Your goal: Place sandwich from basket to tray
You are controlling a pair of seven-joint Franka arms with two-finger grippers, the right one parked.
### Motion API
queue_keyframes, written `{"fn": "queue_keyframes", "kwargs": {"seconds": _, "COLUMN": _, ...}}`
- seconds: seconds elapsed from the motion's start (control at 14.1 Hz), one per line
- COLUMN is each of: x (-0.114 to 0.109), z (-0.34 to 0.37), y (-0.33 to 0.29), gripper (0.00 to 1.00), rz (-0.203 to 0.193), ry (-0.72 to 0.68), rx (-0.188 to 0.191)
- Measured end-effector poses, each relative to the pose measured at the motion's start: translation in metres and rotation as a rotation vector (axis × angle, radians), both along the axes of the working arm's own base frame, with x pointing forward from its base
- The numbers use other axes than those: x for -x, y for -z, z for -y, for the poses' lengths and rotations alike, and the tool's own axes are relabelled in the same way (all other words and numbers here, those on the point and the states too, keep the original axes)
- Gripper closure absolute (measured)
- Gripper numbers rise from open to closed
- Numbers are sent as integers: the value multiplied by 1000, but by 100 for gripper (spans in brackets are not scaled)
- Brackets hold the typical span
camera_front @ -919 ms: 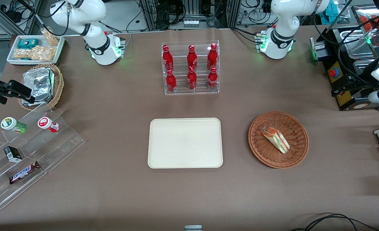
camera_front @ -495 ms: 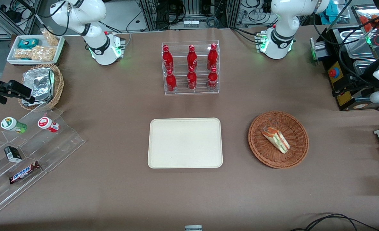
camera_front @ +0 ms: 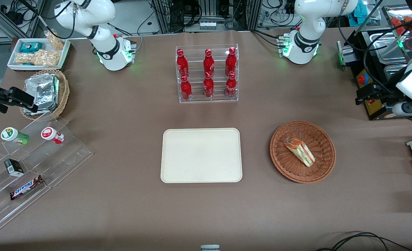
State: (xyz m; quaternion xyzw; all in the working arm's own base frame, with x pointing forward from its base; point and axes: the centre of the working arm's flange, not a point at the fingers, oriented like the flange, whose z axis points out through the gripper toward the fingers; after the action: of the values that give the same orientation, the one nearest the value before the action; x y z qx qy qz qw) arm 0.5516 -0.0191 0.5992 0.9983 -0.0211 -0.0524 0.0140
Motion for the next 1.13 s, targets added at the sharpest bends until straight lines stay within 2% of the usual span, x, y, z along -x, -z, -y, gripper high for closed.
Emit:
{"fn": "queue_keyframes", "kwargs": {"seconds": 0.28, "x": -20, "z": 17, "y": 47, "gripper": 0, "rz": -71, "ry": -2, "rx": -5}}
{"fn": "queue_keyframes", "kwargs": {"seconds": 0.49, "x": -37, "z": 34, "y": 107, "gripper": 0, "rz": -81, "ry": 7, "rx": -19}}
{"fn": "queue_keyframes", "kwargs": {"seconds": 0.64, "x": -41, "z": 40, "y": 154, "gripper": 0, "rz": -59, "ry": -64, "rx": -28}}
{"fn": "queue_keyframes", "kwargs": {"seconds": 0.92, "x": -35, "z": 75, "y": 225, "gripper": 0, "rz": 21, "ry": -315, "rx": -48}}
{"fn": "queue_keyframes", "kwargs": {"seconds": 1.13, "x": -35, "z": 84, "y": 247, "gripper": 0, "rz": 26, "ry": -566, "rx": -69}}
